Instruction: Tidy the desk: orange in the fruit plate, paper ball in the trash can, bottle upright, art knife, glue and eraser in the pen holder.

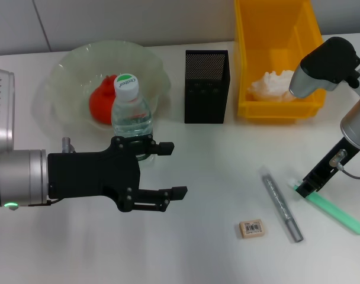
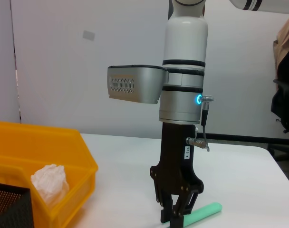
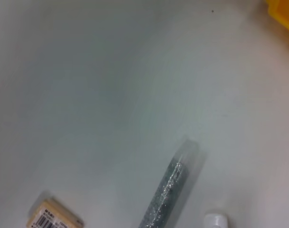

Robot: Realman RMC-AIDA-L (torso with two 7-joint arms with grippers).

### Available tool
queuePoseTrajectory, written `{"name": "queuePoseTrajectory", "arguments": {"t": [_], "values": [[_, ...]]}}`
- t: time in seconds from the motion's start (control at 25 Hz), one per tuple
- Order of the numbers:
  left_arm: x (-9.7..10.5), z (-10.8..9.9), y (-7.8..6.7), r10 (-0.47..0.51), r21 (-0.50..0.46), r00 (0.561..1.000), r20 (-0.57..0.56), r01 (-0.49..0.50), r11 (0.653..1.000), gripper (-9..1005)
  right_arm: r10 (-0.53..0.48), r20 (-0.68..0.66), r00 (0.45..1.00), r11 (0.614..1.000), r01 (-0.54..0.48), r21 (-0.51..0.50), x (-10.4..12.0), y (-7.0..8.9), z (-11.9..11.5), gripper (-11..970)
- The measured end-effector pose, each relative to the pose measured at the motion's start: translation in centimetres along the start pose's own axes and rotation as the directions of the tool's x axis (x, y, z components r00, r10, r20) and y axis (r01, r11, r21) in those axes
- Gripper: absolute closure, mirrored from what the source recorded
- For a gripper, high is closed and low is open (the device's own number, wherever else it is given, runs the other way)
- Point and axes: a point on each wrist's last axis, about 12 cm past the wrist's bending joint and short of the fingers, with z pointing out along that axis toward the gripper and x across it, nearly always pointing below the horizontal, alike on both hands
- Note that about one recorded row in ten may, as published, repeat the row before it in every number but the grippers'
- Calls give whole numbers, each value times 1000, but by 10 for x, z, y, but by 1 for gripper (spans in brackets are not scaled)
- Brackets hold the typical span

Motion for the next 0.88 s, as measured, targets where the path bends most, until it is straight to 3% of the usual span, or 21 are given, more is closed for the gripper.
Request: {"name": "queuePoseTrajectory", "arguments": {"t": [0.88], "values": [[1,0,-1,-4,1,1000,1,4,1000,178,-5,0,1000,1000,5,-4,-1,2,-2,828]]}}
